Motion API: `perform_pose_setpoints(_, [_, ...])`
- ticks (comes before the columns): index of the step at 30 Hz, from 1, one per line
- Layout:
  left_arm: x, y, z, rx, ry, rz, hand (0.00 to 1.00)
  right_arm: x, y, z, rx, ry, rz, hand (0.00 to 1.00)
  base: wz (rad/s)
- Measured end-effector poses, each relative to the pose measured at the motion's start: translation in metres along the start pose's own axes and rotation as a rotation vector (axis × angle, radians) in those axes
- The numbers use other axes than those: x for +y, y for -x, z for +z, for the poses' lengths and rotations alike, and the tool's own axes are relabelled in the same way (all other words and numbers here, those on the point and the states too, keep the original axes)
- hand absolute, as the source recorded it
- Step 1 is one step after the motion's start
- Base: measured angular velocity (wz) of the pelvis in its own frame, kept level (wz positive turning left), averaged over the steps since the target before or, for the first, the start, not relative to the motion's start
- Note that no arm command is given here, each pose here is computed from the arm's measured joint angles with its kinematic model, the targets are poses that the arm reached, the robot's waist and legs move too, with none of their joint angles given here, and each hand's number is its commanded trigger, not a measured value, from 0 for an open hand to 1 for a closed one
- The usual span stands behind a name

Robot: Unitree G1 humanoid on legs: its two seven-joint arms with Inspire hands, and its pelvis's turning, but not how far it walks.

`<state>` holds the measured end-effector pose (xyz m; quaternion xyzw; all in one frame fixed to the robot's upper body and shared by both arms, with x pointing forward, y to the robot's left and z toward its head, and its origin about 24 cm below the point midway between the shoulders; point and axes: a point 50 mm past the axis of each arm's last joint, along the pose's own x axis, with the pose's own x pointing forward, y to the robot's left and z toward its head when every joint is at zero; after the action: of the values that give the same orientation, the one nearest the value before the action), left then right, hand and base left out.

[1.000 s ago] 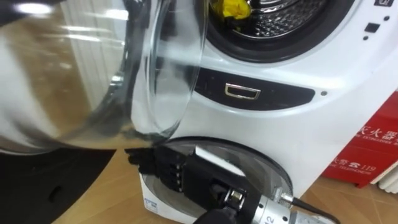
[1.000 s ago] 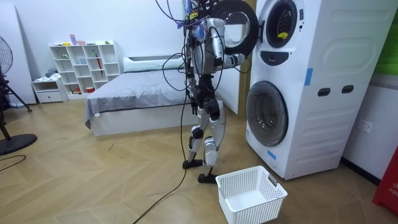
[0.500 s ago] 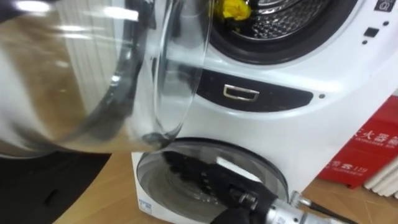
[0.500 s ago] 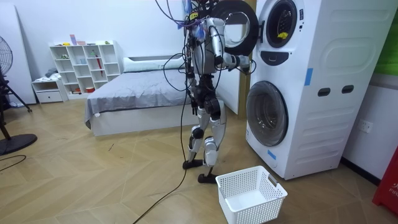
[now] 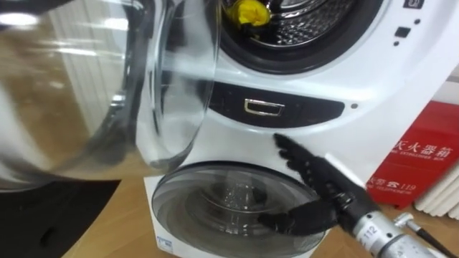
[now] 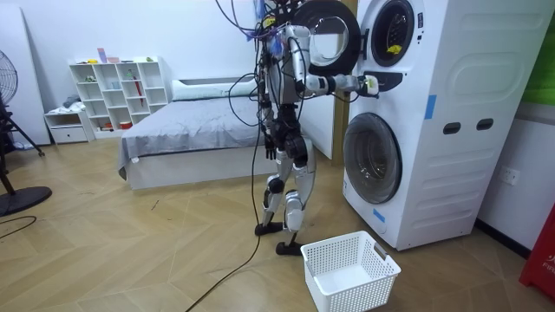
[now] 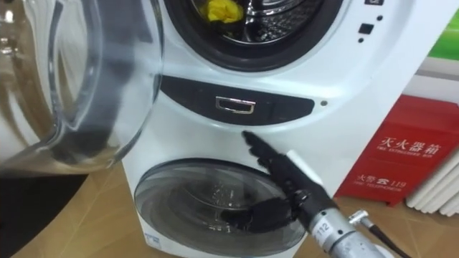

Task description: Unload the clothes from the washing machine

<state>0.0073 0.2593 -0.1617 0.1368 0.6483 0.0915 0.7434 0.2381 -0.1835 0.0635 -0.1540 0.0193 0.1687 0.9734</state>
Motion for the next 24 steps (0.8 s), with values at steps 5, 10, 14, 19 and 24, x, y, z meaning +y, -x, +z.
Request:
perform_pose_setpoints(5, [0.001, 0.001, -0.004, 0.016, 0.003, 0.016, 0.0, -0.007, -0.001, 0.006, -0.024, 0.006, -0.074, 0.0, 0.0])
perform_pose_setpoints(10, [0.001, 0.001, -0.005, 0.016, 0.004, 0.017, 0.0, -0.009, -0.001, 0.016, -0.067, 0.004, -0.113, 0.0, -0.06])
perform_pose_setpoints(14, [0.001, 0.001, -0.006, 0.019, 0.003, 0.01, 0.0, -0.008, -0.001, 0.023, -0.1, 0.029, -0.128, 0.0, -0.01])
perform_pose_setpoints(19, [-0.002, 0.001, -0.006, 0.019, 0.003, -0.011, 0.0, -0.007, -0.002, 0.032, -0.154, 0.0, -0.16, 0.0, 0.0])
perform_pose_setpoints(24, [-0.003, 0.001, -0.005, 0.015, 0.004, -0.018, 0.0, -0.008, -0.003, 0.04, -0.209, -0.086, -0.158, 0.0, 0.0])
